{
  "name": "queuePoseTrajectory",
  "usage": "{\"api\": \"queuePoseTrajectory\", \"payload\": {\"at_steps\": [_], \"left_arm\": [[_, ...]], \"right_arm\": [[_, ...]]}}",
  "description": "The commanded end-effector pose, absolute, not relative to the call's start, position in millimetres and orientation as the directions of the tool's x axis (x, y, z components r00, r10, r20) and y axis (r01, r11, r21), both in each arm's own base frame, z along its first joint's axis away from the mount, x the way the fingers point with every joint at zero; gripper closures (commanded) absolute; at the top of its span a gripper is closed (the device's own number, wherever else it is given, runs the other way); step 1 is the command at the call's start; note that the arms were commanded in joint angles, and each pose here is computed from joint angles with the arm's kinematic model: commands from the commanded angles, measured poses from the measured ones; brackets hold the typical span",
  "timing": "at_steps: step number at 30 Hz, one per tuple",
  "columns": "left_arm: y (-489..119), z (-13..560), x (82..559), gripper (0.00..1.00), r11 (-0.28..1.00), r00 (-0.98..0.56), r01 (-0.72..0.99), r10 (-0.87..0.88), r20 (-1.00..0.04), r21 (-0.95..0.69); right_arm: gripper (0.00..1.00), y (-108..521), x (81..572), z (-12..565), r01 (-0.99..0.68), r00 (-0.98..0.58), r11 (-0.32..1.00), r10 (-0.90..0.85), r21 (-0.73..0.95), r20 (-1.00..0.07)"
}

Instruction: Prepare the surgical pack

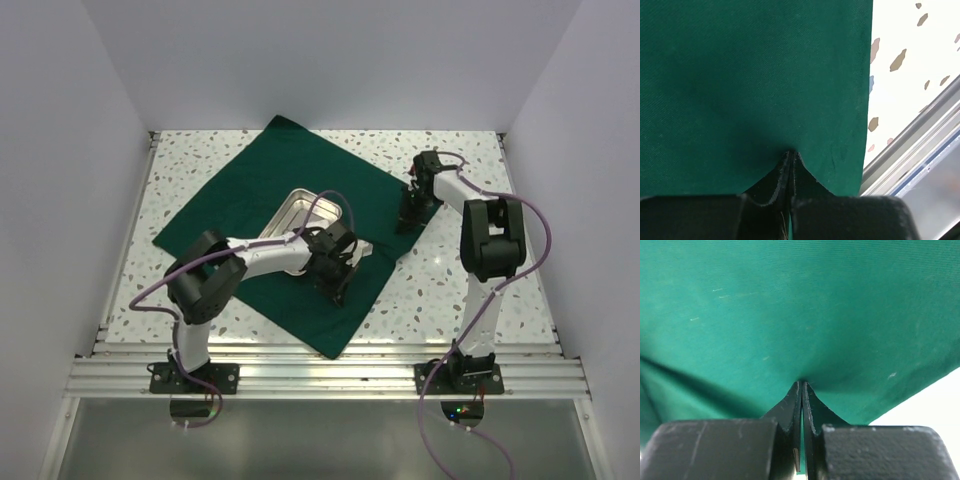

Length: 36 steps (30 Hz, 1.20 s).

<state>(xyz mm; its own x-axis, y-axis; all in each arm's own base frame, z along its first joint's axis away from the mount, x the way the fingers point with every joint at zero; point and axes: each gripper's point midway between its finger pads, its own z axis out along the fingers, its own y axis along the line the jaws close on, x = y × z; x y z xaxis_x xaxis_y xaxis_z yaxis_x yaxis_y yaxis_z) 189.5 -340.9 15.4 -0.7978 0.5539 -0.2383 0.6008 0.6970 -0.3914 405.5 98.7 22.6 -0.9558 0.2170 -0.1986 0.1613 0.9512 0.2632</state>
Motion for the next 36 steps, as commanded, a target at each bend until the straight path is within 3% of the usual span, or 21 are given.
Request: {"api": "queuePoseTrajectory", "payload": {"at_steps": [1, 9, 14, 17, 20, 23, 26, 31, 36], "left_arm": [[-313.6, -11.0, 175.1, 1.0, 0.762, -0.83, 0.555, 0.537, -0.153, -0.335], [-250.0, -27.9, 125.3, 1.0, 0.81, -0.85, 0.509, 0.525, -0.026, -0.291], [-242.3, -13.5, 125.2, 1.0, 0.802, -0.845, 0.528, 0.53, -0.074, -0.278], [-266.2, 19.4, 152.4, 1.0, 0.774, -0.82, 0.572, 0.544, -0.178, -0.272], [-279.3, 56.4, 178.7, 0.93, 0.774, -0.806, 0.586, 0.527, -0.269, -0.24], [-286.2, 115.0, 241.6, 0.87, 0.82, -0.826, 0.51, 0.382, -0.414, -0.261], [-264.6, 144.0, 288.0, 0.87, 0.854, -0.861, 0.405, 0.237, -0.449, -0.327], [-226.7, 161.0, 336.6, 0.83, 0.892, -0.863, 0.332, 0.156, -0.48, -0.307], [-186.4, 158.6, 346.2, 0.62, 0.92, -0.904, 0.204, 0.046, -0.425, -0.335]], "right_arm": [[1.0, 85.8, 407.5, 3.5, 0.172, -0.963, 0.963, 0.208, 0.206, -0.173], [1.0, 44.7, 406.6, -19.4, 0.243, -0.962, 0.967, 0.251, 0.076, -0.11], [1.0, 27.3, 397.4, -19.6, 0.29, -0.952, 0.956, 0.293, 0.048, -0.089], [1.0, 24.6, 385.1, -15.4, 0.305, -0.948, 0.951, 0.308, 0.045, -0.083], [1.0, 19.7, 371.3, -16.0, 0.323, -0.943, 0.945, 0.325, 0.041, -0.065], [1.0, 18.2, 357.9, -16.2, 0.335, -0.94, 0.941, 0.337, 0.035, -0.046], [1.0, 7.3, 346.8, -12.1, 0.373, -0.927, 0.927, 0.374, 0.034, -0.035], [1.0, 13.9, 327.5, -4.2, 0.375, -0.926, 0.925, 0.377, 0.059, -0.012], [0.95, 17.8, 325.1, 19.0, 0.34, -0.937, 0.936, 0.345, 0.088, -0.049]]}}
